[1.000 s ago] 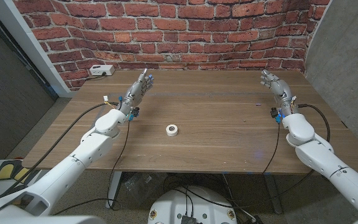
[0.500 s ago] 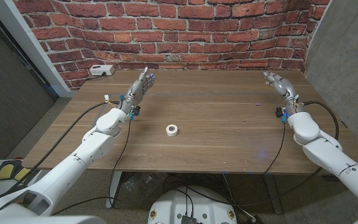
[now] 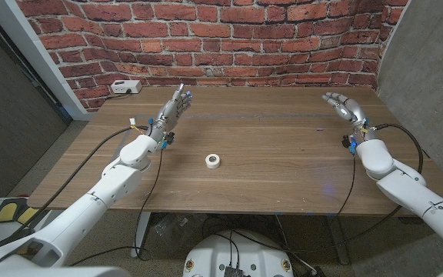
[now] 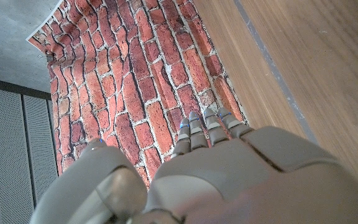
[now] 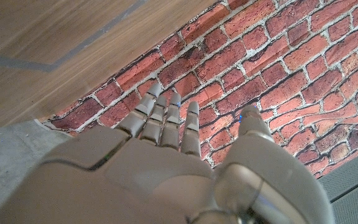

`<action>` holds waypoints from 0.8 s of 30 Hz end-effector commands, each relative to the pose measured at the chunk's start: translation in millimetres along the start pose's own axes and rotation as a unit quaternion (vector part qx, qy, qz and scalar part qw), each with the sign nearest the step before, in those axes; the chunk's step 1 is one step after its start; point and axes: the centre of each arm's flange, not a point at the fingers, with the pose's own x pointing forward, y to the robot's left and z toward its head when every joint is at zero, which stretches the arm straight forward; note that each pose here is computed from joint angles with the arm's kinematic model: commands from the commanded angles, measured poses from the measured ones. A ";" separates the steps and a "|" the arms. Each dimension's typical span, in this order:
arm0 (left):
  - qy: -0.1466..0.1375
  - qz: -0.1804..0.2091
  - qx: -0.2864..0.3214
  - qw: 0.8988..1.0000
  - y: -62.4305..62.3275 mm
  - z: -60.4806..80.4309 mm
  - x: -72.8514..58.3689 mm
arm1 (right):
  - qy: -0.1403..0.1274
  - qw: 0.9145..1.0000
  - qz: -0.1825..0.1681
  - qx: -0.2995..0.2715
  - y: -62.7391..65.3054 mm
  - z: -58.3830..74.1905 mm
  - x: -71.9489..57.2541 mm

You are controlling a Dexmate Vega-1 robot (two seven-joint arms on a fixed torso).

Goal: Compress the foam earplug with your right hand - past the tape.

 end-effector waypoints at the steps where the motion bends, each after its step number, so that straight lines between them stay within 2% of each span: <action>1: -0.001 0.001 0.004 1.000 -1.4 1.3 -2.1 | 0.005 0.996 -0.022 -0.085 1.9 -3.8 -3.6; 13: 0.001 -0.004 0.004 1.000 -2.9 1.0 -0.8 | 0.015 0.985 -0.006 -0.170 3.3 -2.8 -2.0; 24: -0.004 -0.004 0.008 1.000 -2.9 7.0 0.3 | 0.026 0.970 0.014 -0.243 6.9 1.6 2.1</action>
